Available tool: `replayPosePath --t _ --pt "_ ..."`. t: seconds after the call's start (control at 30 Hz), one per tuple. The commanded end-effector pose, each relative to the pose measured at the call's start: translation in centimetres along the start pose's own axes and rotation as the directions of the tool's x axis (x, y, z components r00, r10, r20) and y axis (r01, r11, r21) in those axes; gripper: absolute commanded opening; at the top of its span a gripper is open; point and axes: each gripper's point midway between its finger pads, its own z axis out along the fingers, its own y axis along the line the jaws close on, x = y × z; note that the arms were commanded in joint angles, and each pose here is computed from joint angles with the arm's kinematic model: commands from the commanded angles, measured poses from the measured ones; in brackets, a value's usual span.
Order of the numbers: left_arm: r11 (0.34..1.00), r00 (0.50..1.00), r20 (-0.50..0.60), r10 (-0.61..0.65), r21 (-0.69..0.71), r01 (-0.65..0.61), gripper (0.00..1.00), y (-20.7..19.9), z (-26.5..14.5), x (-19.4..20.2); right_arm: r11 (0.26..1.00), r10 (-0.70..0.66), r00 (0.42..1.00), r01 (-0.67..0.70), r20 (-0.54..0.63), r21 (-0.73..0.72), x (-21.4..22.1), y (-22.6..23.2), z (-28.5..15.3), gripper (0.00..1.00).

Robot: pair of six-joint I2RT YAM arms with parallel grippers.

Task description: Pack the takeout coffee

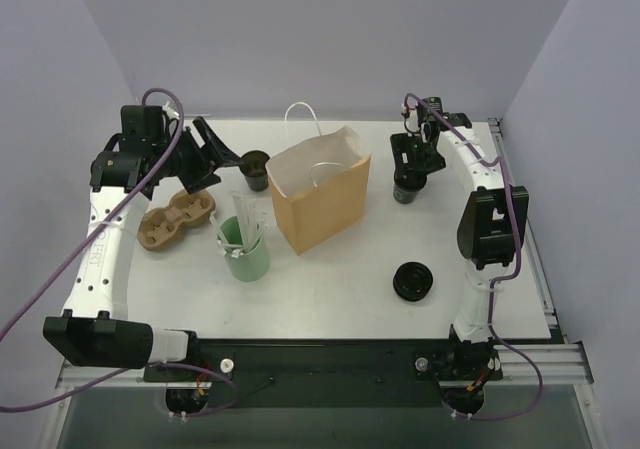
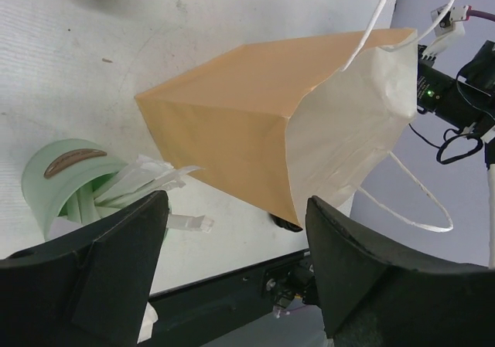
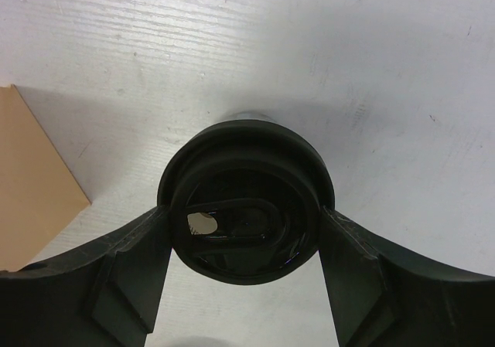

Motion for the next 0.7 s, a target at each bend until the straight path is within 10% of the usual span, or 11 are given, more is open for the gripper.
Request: replayPosePath --t 0.0,0.67 --pt "0.992 0.992 0.041 0.122 -0.048 -0.120 0.80 -2.1 -0.7 -0.7 1.000 -0.005 1.000 0.005 -0.009 0.029 0.0 -0.1 -1.4 0.65" --pt "0.986 0.999 -0.042 0.029 -0.160 -0.036 0.63 -4.4 4.0 4.4 0.992 0.046 0.998 -0.052 0.053 0.115 2.0 -1.5 -6.9 0.59"
